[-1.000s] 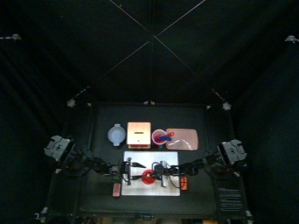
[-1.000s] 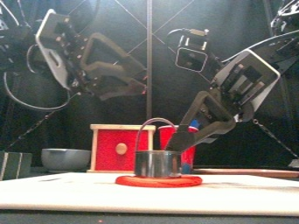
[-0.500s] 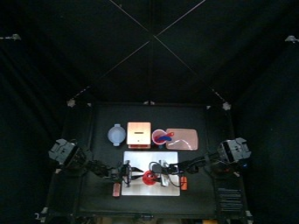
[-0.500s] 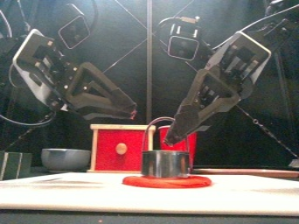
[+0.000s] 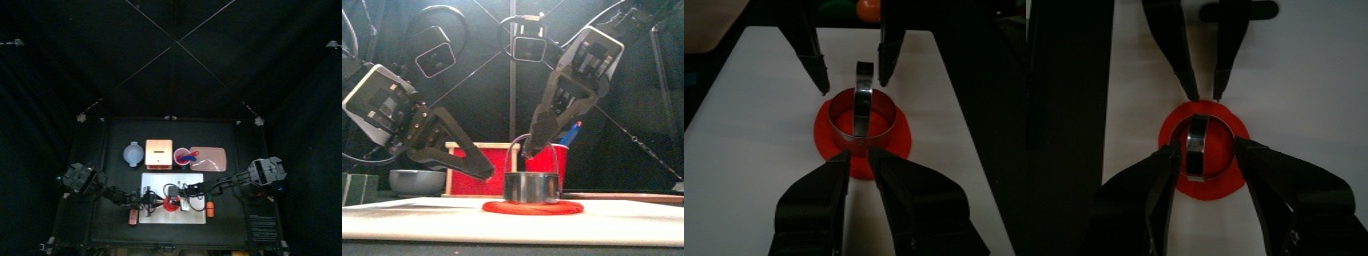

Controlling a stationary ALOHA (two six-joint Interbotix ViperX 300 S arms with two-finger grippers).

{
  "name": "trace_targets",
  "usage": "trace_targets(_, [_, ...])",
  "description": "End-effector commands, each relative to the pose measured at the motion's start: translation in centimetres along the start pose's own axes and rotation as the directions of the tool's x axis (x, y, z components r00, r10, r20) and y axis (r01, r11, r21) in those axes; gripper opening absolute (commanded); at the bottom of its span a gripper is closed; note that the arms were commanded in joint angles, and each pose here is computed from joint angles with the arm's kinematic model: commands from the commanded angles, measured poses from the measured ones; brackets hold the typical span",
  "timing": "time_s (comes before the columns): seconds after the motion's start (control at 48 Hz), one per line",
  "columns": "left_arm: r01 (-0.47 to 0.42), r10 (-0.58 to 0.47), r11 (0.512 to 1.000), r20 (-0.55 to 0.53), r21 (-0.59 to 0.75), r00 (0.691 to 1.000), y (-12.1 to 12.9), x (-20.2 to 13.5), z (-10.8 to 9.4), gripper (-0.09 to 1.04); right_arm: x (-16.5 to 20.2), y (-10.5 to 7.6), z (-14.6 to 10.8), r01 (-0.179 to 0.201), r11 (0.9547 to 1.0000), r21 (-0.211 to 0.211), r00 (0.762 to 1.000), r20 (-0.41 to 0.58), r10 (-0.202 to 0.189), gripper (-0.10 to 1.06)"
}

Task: Get the cutter from the drawer then cut the dough then place the extra dough in the bowl
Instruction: Cut the dough

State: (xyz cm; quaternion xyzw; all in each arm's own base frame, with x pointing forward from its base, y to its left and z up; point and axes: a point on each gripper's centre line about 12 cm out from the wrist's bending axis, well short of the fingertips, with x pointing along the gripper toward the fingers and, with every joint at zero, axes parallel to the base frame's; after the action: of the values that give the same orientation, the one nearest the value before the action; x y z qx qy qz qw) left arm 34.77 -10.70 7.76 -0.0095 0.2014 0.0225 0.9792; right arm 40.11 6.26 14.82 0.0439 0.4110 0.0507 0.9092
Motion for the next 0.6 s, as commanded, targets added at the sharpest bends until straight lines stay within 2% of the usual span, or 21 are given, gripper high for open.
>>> trace_targets(0.021, [0.006, -0.006, 1.000, -0.009, -0.017, 1.000, -0.2, 0.6, 0.7, 0.66, -1.0, 0.4, 2.0, -0.007, 0.9998, -0.018, 0.999, 0.039, 0.008, 0.83])
trace_targets(0.083, [0.006, -0.007, 1.000, -0.041, -0.022, 0.999, -0.1, 1.0, 0.3, 0.66, -0.9, 0.5, 2.0, -0.006, 0.9996, -0.029, 0.999, 0.031, 0.007, 0.83])
trace_targets(0.292, [0.005, -0.007, 0.999, -0.089, -0.032, 0.996, 0.0, 2.0, 0.1, 0.66, -0.4, 0.5, 1.8, -0.008, 0.9997, -0.024, 1.000, -0.020, 0.008, 0.83])
trace_targets(0.479, [-0.008, 0.003, 0.999, -0.109, -0.045, 0.994, 0.5, 2.1, -0.2, 0.66, 0.3, 0.8, 1.5, -0.013, 0.9993, -0.034, 0.998, -0.068, 0.011, 0.83])
trace_targets(0.604, [-0.011, 0.006, 0.999, -0.108, -0.051, 0.994, 0.5, 2.2, 0.0, 0.66, 0.5, 0.9, 1.5, -0.016, 0.9996, -0.024, 0.993, -0.120, 0.013, 0.82])
